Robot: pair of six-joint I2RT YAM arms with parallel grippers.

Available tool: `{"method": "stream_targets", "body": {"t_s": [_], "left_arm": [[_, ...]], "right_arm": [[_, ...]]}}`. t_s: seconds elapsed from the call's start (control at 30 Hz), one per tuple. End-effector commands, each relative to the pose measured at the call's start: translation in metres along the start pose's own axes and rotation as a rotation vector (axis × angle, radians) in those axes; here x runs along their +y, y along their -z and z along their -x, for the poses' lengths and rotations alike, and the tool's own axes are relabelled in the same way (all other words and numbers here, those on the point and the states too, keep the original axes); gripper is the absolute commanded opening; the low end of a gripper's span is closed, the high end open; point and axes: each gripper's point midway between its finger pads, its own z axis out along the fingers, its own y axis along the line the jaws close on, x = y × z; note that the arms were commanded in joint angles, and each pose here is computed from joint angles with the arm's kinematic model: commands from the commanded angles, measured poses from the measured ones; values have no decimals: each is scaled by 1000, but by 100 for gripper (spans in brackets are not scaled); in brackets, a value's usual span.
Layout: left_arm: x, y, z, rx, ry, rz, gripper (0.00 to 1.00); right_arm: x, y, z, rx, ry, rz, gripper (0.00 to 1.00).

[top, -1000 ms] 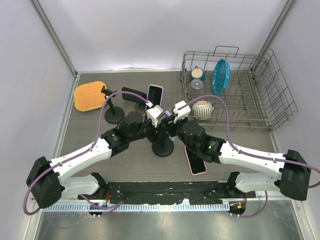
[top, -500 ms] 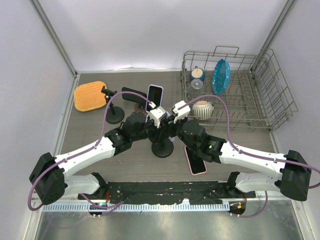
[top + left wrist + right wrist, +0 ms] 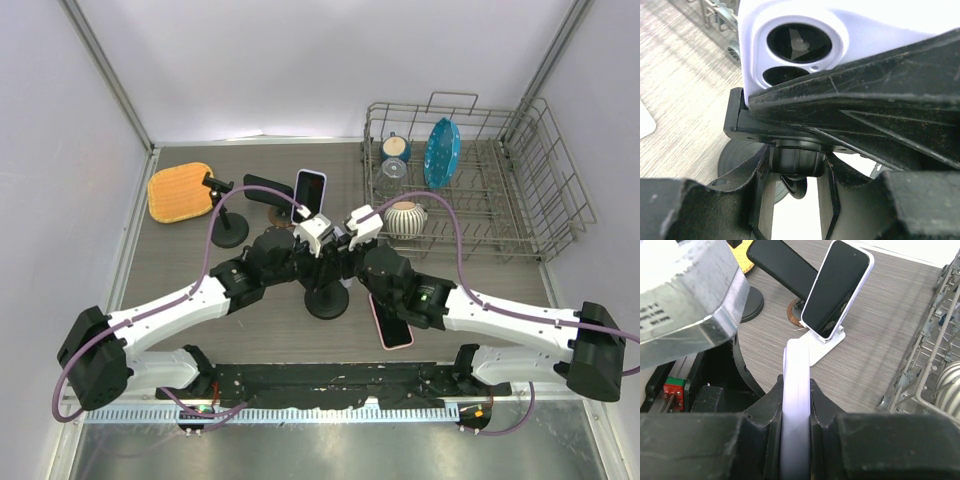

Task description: Remove the phone from the phone stand

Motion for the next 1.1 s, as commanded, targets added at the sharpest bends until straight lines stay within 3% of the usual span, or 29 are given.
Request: {"method": "stream_targets", "body": {"t_s": [0.0, 0.5, 0.67, 1.07], "left_arm": [[56, 9, 26, -108, 143, 226, 0], [84, 19, 25, -121, 264, 307, 0], [83, 24, 29, -142, 257, 305, 0], [68, 27, 34, -151, 205, 244, 0]], "right_arm": [[11, 27, -10, 61, -39, 50, 1], [-11, 49, -25, 128, -8, -12, 1], [-36, 51, -15, 99, -17, -166, 1], [-55, 44, 10, 27, -43, -348, 1]]}}
